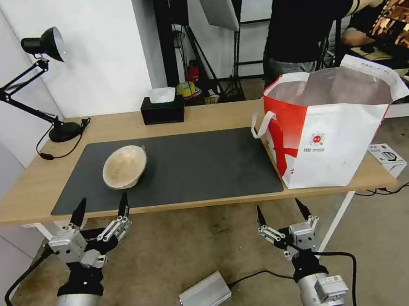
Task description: Pick up the trash from the table and place it into the takeout bag.
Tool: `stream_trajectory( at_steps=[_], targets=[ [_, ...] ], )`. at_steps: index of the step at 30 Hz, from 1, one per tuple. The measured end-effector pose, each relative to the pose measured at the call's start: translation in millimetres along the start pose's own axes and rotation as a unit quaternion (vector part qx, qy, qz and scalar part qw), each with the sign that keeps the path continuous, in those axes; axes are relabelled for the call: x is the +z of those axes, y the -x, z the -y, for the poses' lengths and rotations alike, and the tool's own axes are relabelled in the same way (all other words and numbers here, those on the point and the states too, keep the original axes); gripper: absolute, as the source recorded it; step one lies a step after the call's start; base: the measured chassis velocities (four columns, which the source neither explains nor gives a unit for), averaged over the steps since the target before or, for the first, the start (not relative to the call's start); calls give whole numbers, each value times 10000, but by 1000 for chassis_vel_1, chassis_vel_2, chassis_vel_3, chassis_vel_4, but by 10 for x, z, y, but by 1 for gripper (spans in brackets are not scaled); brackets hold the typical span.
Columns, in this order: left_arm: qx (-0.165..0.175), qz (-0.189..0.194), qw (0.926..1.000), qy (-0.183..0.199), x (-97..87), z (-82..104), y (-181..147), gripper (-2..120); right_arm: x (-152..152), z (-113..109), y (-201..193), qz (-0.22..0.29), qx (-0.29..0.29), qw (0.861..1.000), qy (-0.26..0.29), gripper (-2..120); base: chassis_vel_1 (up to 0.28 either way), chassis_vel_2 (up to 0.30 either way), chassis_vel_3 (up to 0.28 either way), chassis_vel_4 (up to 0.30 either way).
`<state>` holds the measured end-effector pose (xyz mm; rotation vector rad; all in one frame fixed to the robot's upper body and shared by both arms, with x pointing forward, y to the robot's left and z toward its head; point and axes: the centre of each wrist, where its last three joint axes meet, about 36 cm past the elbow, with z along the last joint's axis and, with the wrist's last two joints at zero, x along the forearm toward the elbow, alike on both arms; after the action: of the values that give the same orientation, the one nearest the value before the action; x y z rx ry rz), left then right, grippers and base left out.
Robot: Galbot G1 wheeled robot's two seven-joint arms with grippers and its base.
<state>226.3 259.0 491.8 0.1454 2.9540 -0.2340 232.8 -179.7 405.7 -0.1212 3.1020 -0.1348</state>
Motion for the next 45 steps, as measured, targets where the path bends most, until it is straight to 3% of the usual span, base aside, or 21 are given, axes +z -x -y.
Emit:
stream_trajectory(
  at_steps=[3,5,7,9,13,15,17,18,21,23,26,27,31,45],
  targets=[
    [142,1,9996,227,18,-46,43,100,0,3,6,2,3,10000,-3,100,0,0,0,0],
    [342,-44,9975,613,41,-111,75,100,7,5,9,-5,8,10000,-5,100,0,0,0,0],
    [361,-47,9972,648,43,-117,77,100,7,5,9,-6,9,10000,-5,100,0,0,0,0],
    [612,-66,9911,1176,70,-203,104,100,9,0,10,-9,9,10000,2,100,0,0,0,0],
    [788,-88,9849,1541,90,-269,133,100,9,-3,10,-9,9,10000,6,100,0,0,0,0],
    [929,-100,9788,1821,101,-309,152,100,10,-6,10,-11,6,10000,8,100,0,0,0,0],
    [1129,-78,9665,2302,111,-375,169,100,10,-8,9,-12,5,10000,8,100,0,0,0,0],
    [1129,-78,9665,2302,111,-375,169,100,10,-8,9,-12,5,10000,8,100,0,0,0,0],
    [1339,-94,9522,2744,137,-437,182,100,10,-9,8,-12,4,10000,6,100,0,0,0,0],
    [1382,-99,9491,2830,138,-449,190,100,10,-10,7,-13,4,10000,6,100,0,0,0,0],
    [1515,-101,9340,3233,128,-525,246,100,9,-16,6,-13,1,10000,10,100,0,0,0,0],
    [1515,-101,9340,3233,128,-525,246,100,9,-16,6,-13,1,10000,10,100,0,0,0,0],
    [1557,-86,9190,3622,78,-640,298,100,9,-24,1,-16,-1,10000,18,100,0,0,0,0],
    [1619,-24,9035,3969,-8,-784,409,100,10,-41,-5,-27,-8,10000,31,100,0,0,0,0]
  ],
)
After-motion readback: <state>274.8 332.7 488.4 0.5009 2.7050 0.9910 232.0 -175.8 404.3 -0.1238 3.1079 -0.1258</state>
